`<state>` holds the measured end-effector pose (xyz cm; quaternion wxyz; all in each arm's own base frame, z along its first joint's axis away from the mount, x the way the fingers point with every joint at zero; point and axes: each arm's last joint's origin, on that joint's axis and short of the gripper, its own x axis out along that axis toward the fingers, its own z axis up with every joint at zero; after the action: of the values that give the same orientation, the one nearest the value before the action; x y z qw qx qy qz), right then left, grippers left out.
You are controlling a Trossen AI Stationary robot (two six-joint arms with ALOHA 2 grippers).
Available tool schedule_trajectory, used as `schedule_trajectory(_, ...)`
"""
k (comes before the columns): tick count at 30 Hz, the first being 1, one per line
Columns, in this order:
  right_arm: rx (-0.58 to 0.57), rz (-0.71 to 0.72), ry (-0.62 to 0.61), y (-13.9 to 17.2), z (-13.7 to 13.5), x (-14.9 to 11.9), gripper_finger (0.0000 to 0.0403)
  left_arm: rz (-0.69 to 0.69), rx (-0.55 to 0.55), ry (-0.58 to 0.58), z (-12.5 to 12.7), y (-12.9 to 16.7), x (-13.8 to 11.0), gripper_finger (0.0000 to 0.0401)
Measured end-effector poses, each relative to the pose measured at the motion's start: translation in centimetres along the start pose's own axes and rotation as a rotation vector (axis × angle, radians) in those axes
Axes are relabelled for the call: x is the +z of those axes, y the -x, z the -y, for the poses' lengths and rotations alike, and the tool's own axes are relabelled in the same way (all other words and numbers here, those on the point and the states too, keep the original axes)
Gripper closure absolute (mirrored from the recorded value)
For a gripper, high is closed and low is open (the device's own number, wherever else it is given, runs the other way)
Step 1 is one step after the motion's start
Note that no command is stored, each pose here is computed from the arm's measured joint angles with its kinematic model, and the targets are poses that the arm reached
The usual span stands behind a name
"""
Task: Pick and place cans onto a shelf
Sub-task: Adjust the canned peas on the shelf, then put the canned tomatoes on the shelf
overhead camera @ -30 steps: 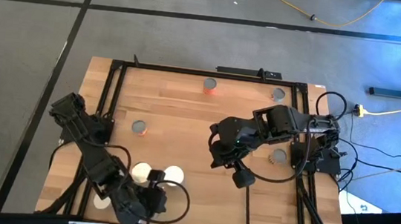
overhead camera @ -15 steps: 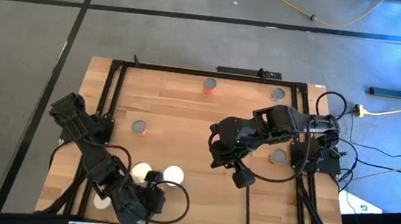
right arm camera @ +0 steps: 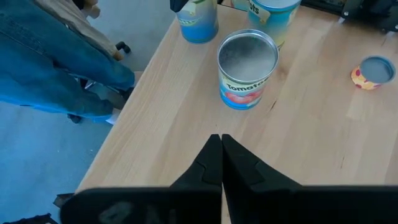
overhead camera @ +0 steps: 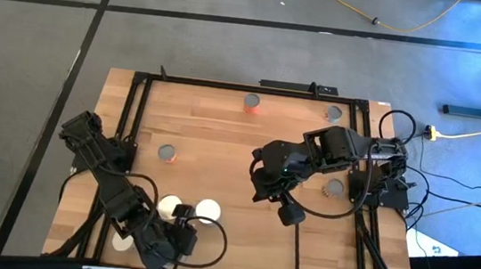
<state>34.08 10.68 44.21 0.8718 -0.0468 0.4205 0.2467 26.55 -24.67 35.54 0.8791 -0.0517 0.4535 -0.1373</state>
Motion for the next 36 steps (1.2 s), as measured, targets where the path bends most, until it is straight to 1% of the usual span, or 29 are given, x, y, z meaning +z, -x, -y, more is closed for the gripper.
schedule_trajectory(6, 0.000, 0.000, 0.000, 0.0, 0.0, 0.0, 0.0402, -0.020, 0.008, -0.006, 0.0, 0.1, -0.3, 0.0401)
schedule_trajectory(9, 0.000, 0.000, 0.000, 0.0, 0.0, 0.0, 0.0402, -0.039, 0.016, 0.009, 0.0, 0.2, -0.5, 0.0401)
schedule_trajectory(13, 0.000, 0.000, 0.000, 0.0, 0.0, 0.0, 0.0402, -0.029, 0.027, 0.003, 0.1, 0.5, -0.4, 0.0401)
schedule_trajectory(16, 0.000, 0.000, -0.001, 0.0, 0.0, 0.0, 0.0402, -0.003, 0.044, -0.018, 0.1, 1.4, 0.0, 0.0401)
schedule_trajectory(20, 0.000, 0.000, -0.006, 0.0, 0.0, 0.0, 0.0402, 0.078, 0.053, -0.024, 0.7, 3.4, 1.0, 0.0401)
schedule_trajectory(23, 0.000, 0.000, -0.023, 0.0, 0.0, 0.0, 0.0402, 0.131, 0.038, -0.038, 1.3, 4.9, 1.6, 0.0401)
schedule_trajectory(27, 0.000, 0.000, -0.023, 0.0, 0.0, 0.0, 0.0402, 0.214, 0.025, -0.028, 1.9, 6.9, 2.4, 0.0401)
schedule_trajectory(29, 0.000, 0.000, -0.023, 0.0, 0.0, 0.0, 0.0402, 0.231, 0.031, -0.008, 2.1, 8.0, 2.5, 0.0401)
schedule_trajectory(32, 0.000, -0.001, -0.023, 0.0, 0.0, 0.0, 0.0402, 0.202, 0.048, 0.044, 2.3, 9.5, 1.8, 0.0401)
schedule_trajectory(34, 0.000, -0.001, -0.023, 0.0, 0.0, 0.0, 0.0402, 0.141, 0.064, 0.082, 2.3, 10.1, 1.0, 0.0401)
schedule_trajectory(36, 0.000, 0.000, -0.023, 0.0, 0.0, 0.0, 0.0402, 0.076, 0.070, 0.147, 2.3, 10.5, 0.2, 0.0401)
